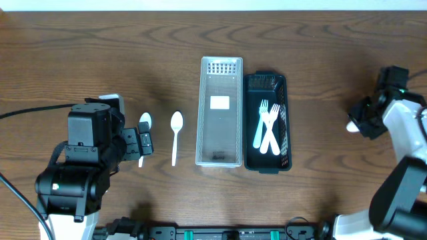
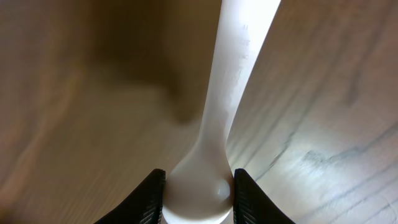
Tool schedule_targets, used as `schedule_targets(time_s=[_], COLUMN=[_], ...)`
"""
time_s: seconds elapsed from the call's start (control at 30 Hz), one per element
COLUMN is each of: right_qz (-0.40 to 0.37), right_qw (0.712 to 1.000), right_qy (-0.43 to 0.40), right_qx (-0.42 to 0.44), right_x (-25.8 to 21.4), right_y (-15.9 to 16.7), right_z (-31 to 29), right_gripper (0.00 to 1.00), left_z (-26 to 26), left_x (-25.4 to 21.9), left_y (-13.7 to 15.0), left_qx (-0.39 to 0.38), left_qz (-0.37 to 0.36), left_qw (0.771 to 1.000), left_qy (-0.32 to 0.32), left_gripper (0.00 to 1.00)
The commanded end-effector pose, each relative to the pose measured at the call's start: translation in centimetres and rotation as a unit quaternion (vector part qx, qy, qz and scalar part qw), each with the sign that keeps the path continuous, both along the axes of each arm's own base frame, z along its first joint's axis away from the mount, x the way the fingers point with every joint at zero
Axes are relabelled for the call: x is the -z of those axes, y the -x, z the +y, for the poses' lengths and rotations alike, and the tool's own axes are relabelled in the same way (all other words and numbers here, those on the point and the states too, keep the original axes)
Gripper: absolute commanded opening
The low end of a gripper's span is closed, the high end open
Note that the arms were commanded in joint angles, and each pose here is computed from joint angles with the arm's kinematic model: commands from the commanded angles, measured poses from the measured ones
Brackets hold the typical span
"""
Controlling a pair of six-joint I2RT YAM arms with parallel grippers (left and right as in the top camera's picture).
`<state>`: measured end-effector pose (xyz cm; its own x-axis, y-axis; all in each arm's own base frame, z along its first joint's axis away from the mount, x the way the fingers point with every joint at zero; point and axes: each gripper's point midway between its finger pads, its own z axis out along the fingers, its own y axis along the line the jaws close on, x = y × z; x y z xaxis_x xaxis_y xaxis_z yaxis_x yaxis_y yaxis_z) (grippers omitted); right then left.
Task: Pack container
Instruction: 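Carry the spoon into the black basket and open the right gripper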
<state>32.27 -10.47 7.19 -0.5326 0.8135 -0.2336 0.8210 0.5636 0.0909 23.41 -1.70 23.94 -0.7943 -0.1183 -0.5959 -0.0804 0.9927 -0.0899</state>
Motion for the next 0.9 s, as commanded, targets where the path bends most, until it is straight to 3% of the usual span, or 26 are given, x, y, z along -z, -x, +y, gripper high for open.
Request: schedule_targets(time_s=[0.0, 0.37, 0.63, 0.87], right_qz=[-0.032, -0.068, -0.057, -0.023], right_qw=[0.995, 0.932, 0.893, 0.88], right_qy=[0.014, -0.006, 0.001, 0.007], right_qx=[-0.096, -0.355, -0.446, -0.475], right_x=[-2.9, -6.2, -5.8, -4.0], right_y=[-1.4, -0.2, 2.1, 3.4], right_z=[3.4, 18.4, 24.3, 25.8], right_gripper=[0.01, 0.01, 0.01, 0.02], left_z=[0.2, 0.2, 0.2, 0.2], left_x=[-0.7, -0.7, -0.6, -0.5], left_y=[-0.1, 0.0, 0.1, 0.2], left_qx=[-0.005, -0.005, -0.005, -0.005], left_qz=[-0.01, -0.007, -0.005, -0.002], left_qw=[1.0, 1.0, 1.0, 1.0], left_qy=[-0.001, -0.002, -0.002, -0.002], left_gripper=[0.98, 0.98, 0.98, 0.98])
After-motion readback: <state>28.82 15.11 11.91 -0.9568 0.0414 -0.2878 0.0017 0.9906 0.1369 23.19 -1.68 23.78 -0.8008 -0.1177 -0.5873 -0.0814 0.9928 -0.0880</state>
